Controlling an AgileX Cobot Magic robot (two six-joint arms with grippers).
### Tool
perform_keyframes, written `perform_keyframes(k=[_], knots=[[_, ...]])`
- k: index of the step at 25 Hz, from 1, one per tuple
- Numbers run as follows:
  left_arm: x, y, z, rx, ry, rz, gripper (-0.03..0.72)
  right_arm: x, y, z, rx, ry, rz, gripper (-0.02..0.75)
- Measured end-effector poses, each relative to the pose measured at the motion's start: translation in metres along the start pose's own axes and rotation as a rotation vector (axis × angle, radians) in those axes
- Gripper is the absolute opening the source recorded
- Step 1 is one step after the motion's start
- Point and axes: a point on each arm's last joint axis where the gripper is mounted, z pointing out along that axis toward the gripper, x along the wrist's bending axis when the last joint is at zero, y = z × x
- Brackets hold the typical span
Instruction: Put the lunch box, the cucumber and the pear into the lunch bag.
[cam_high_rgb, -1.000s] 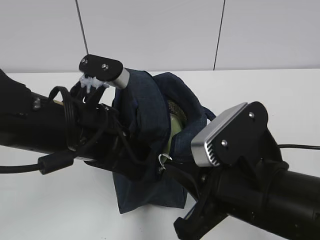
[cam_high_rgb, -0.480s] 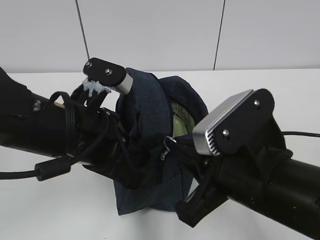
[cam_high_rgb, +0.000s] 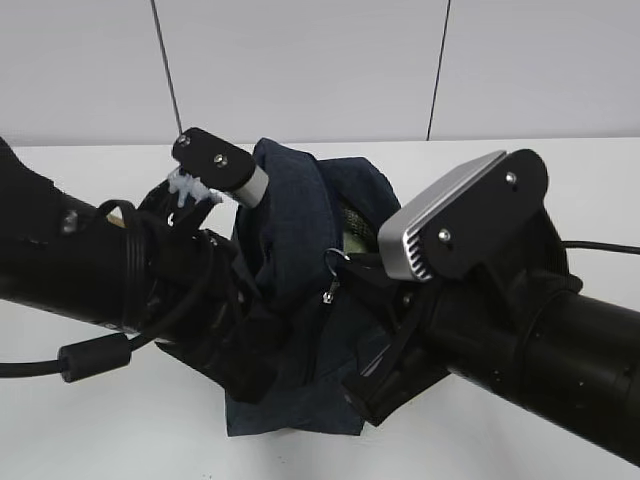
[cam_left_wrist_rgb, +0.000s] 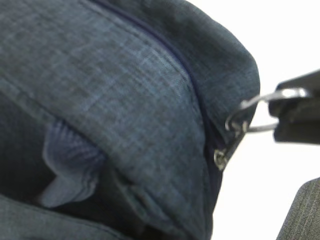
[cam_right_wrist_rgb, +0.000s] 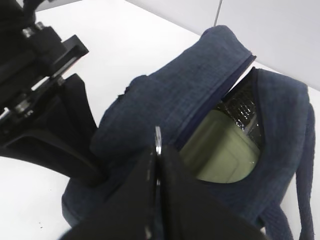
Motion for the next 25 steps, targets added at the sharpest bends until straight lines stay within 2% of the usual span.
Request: perform_keyframes(k=[9, 25], knots=[[0.003, -0.012, 0.0, 0.071, -0.032, -0.022, 0.003, -0.003, 0.008, 0.001, -0.029, -0.039, -0.011, 0.0], [0.001, -0.016, -0.001, 0.115, -0.069, -0.035, 0.003, -0.015, 0.027, 0.014, -0.054, -0.078, -0.012, 0.0]])
